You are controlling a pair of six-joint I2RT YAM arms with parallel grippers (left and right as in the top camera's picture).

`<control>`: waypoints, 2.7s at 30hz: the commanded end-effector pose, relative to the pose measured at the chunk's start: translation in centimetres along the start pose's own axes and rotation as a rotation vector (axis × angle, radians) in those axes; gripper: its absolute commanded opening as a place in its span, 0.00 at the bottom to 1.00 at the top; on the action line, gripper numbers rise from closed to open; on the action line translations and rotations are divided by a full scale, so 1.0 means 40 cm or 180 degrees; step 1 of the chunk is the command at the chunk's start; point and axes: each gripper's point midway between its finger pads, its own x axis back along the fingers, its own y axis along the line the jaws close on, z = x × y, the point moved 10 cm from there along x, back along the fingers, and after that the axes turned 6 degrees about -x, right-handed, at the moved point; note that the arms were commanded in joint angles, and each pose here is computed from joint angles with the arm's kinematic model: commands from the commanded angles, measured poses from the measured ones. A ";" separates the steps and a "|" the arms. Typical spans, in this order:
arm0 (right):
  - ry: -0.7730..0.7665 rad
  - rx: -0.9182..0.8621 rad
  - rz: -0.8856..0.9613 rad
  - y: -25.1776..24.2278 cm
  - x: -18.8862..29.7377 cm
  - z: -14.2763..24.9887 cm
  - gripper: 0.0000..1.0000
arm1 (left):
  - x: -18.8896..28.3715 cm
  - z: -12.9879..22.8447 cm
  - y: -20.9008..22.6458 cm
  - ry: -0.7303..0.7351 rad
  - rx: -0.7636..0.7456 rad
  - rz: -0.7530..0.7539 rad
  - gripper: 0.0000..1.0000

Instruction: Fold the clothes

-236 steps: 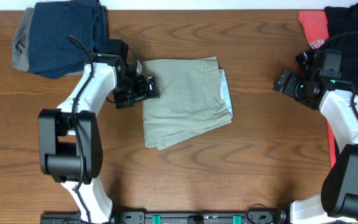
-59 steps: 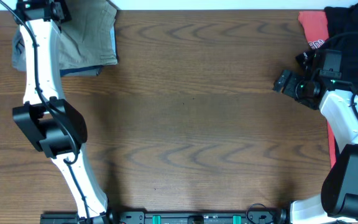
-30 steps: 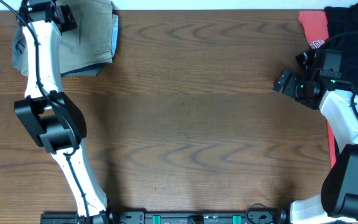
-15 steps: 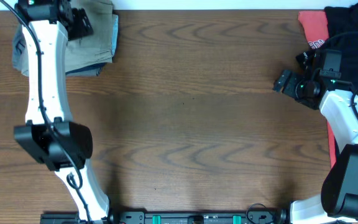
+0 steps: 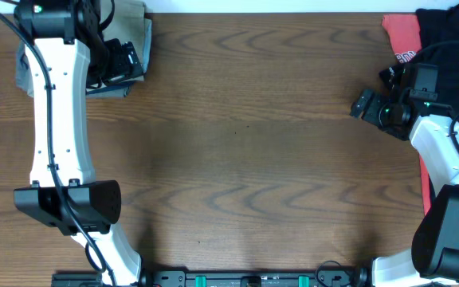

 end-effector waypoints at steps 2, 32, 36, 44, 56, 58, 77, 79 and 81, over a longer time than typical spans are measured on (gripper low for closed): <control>-0.0060 0.0035 -0.0034 0.006 0.010 -0.016 0.99 | 0.015 0.019 0.004 0.0106 0.0131 0.0038 0.98; -0.0060 0.0035 -0.0033 0.006 0.010 -0.016 0.99 | 0.033 0.027 0.007 0.0050 0.0135 0.0054 0.98; -0.0060 0.0035 -0.0034 0.006 0.010 -0.016 0.99 | 0.072 0.045 0.013 -0.0078 0.0138 0.0092 0.98; -0.0060 0.0035 -0.0033 0.006 0.010 -0.016 0.99 | 0.203 0.130 0.000 -0.0519 -0.0016 0.0277 0.98; -0.0060 0.0035 -0.0034 0.006 0.010 -0.016 0.99 | 0.240 0.247 -0.007 -0.0506 -0.0236 0.0345 0.98; -0.0060 0.0035 -0.0034 0.006 0.010 -0.016 0.99 | 0.230 0.271 0.002 -0.0428 -0.0243 0.0317 0.98; -0.0060 0.0035 -0.0034 0.006 0.010 -0.016 0.99 | 0.131 0.545 0.102 0.0014 -0.0279 0.0159 0.98; -0.0060 0.0035 -0.0033 0.006 0.010 -0.016 0.99 | 0.126 0.568 0.112 -0.0006 -0.0281 0.0143 0.98; -0.0060 0.0035 -0.0033 0.006 0.010 -0.016 0.99 | 0.124 0.589 0.122 -0.0052 -0.0277 0.0140 0.98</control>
